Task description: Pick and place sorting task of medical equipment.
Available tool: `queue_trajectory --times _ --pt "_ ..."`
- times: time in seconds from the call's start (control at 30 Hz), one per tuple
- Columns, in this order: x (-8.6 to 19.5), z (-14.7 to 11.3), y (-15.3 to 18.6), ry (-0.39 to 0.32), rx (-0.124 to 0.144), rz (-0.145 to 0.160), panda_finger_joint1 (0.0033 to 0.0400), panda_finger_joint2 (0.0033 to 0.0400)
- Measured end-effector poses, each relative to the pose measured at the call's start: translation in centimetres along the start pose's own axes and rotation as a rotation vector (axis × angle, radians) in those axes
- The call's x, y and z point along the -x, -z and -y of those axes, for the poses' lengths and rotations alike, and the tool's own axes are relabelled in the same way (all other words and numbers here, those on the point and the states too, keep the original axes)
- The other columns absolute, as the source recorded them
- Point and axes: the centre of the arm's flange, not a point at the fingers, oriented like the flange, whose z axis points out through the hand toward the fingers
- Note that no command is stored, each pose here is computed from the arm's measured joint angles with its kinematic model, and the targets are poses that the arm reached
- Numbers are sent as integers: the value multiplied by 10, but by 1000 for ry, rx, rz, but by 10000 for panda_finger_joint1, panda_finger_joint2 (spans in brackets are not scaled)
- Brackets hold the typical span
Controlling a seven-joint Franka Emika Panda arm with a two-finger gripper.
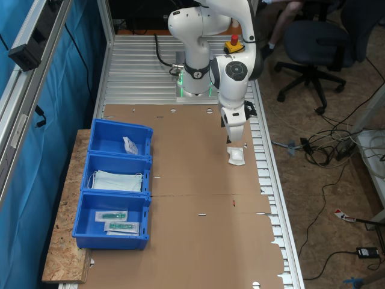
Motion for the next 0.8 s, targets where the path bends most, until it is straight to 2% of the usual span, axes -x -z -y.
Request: queue_trajectory --times 0.5,0.8 --pt "-15 -11 -33 -13 16 -24 400 400" --pt "-28 -5 -48 6 21 -40 400 400"
